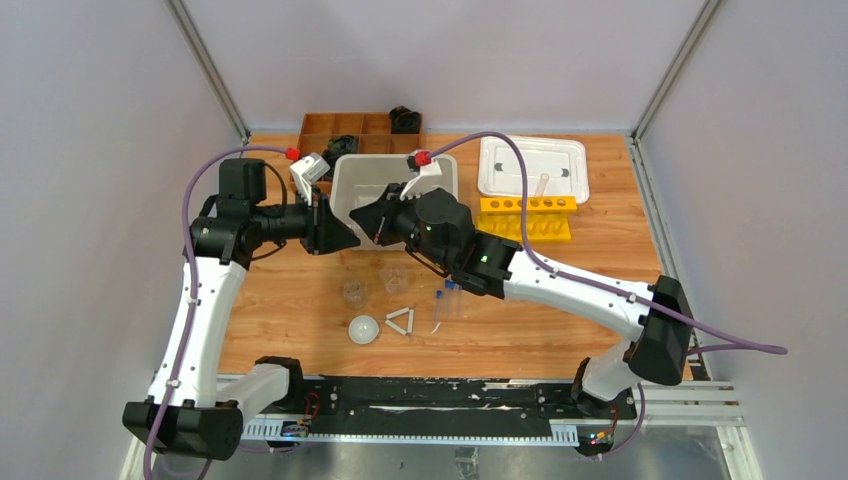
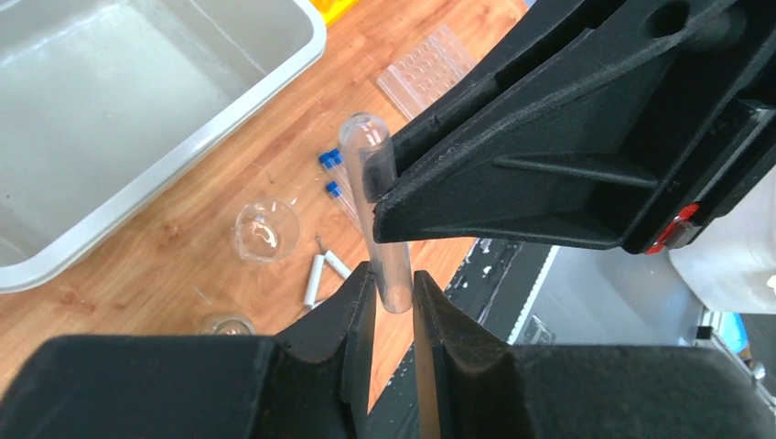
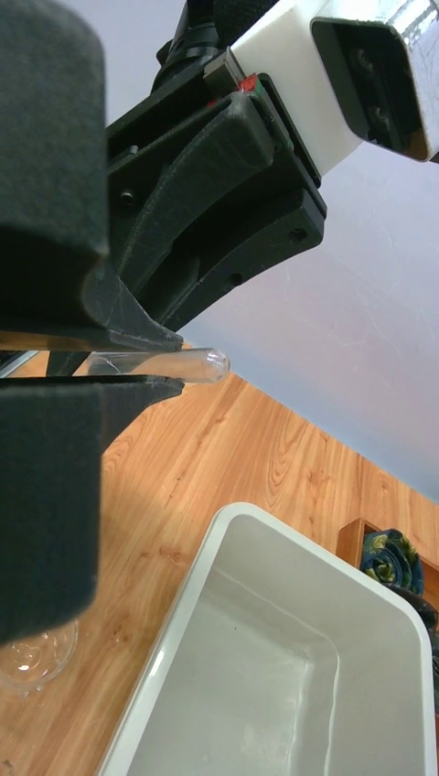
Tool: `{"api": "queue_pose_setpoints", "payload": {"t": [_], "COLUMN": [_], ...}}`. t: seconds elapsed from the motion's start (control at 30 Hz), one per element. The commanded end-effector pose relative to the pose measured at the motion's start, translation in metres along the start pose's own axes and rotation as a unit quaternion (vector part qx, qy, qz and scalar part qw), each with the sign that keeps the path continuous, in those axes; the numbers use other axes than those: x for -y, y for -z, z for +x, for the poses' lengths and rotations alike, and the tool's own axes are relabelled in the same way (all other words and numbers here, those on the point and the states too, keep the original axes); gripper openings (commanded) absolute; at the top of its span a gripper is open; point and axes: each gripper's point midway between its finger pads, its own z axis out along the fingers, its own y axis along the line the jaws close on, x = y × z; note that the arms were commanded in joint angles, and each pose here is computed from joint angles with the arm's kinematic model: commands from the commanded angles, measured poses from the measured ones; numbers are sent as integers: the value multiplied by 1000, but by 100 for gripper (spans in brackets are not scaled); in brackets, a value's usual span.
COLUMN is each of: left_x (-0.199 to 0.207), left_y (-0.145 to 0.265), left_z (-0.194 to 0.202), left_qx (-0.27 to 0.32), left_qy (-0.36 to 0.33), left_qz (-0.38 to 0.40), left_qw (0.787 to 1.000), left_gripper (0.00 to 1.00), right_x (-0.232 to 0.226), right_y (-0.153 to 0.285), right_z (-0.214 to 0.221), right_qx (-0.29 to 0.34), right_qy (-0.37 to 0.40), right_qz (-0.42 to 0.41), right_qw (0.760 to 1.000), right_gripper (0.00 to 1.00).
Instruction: Organize the chemistry lab equipment
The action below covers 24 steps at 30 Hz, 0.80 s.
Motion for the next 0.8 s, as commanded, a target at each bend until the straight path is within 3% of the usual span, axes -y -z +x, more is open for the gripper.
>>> {"api": "queue_pose_setpoints", "payload": {"t": [0.0, 0.1, 0.23, 0.5, 0.77], "left_x": [1, -1, 2, 0, 0], "left_y": [1, 2, 4, 5, 6], "left_z": [-8, -6, 1, 7, 10], "left_qx": [7, 8, 10, 10, 9], "left_qy": [-13, -32, -71, -104, -114], "left_qz": [0, -6, -3, -7, -10], "left_qw": [1000, 999, 997, 995, 993], "left_gripper": [20, 15, 12, 7, 5], "right_x": [-24, -16, 9, -1, -11], "right_y": [0, 0, 1, 4, 0], "right_z": [-15, -17, -8, 1, -4], "right_qx": [19, 1, -75, -174, -189], "right_qy": [-17, -15, 5, 31, 45], "right_qz": [-27, -3, 57, 19, -3], "right_qw": [999, 1000, 996, 984, 981], "right_gripper": [17, 37, 52, 55, 48]}}
